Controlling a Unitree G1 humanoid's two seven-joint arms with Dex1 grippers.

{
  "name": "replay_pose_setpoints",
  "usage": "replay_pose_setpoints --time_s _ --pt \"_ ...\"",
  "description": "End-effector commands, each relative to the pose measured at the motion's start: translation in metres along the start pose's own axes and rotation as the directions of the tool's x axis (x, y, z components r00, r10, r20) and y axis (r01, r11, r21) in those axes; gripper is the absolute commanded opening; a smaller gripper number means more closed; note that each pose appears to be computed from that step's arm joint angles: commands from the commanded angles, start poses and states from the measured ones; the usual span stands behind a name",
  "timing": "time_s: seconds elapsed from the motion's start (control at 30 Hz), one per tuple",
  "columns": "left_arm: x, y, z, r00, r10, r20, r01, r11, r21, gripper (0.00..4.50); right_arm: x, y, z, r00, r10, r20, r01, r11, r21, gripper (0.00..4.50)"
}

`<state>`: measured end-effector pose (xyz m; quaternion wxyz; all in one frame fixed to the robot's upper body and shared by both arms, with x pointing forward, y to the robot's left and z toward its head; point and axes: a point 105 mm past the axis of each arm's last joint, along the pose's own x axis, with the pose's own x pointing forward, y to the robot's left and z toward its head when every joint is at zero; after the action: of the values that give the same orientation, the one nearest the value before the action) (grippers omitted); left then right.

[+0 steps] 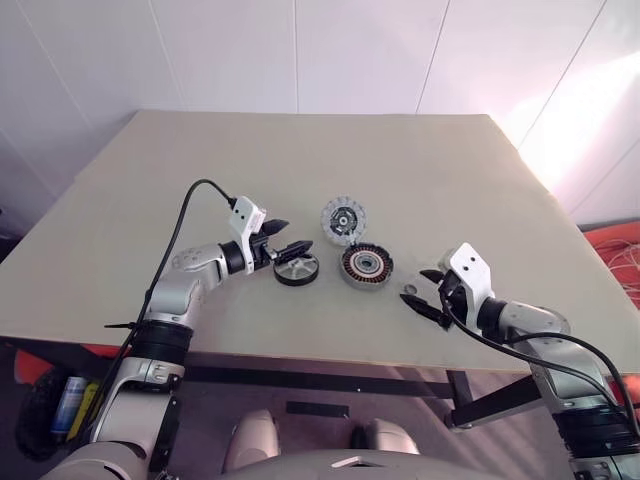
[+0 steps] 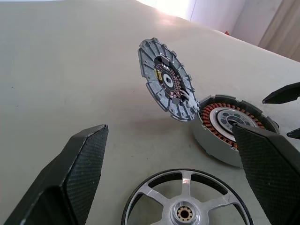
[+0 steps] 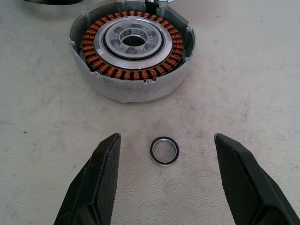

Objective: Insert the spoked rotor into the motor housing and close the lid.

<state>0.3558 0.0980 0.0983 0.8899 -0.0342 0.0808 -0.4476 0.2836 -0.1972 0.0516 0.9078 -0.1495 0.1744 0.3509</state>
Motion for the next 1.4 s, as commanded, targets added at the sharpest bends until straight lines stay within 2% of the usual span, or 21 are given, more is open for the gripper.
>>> replay_pose_setpoints --time_s 0.03,0.67,0.77,1.0,1.3,1.4 --pt "0.001 -0.001 0.019 0.999 -0.015 0.040 0.013 0.999 0.050 4.50 0.002 0.000 0.014 0.999 0.002 0.043 -0.001 1.000 -0.026 3.56" --pt "-0.004 0.003 0.021 0.999 -0.001 0.035 -0.001 0.998 0.064 4.50 0.000 -0.004 -0.009 1.000 -0.014 0.001 0.014 0.999 0.048 3.56" --pt "-0.004 0.003 0.022 0.999 0.000 0.036 -0.003 0.998 0.066 4.50 -0.001 -0.005 -0.009 1.000 -0.014 0.001 0.014 0.999 0.052 2.98" --pt "-0.004 0.003 0.022 0.999 0.002 0.036 -0.004 0.997 0.071 4.50 -0.001 -0.004 -0.010 1.000 -0.007 -0.004 0.007 0.998 0.057 0.62" --pt "-0.004 0.003 0.024 0.999 0.002 0.036 -0.005 0.997 0.082 4.50 -0.002 -0.005 -0.009 1.000 -0.011 -0.005 0.012 0.998 0.059 0.61" --pt "-0.005 0.003 0.024 0.999 0.003 0.038 -0.006 0.997 0.081 4.50 -0.003 -0.011 0.000 0.999 -0.036 0.033 0.034 0.998 0.057 0.61"
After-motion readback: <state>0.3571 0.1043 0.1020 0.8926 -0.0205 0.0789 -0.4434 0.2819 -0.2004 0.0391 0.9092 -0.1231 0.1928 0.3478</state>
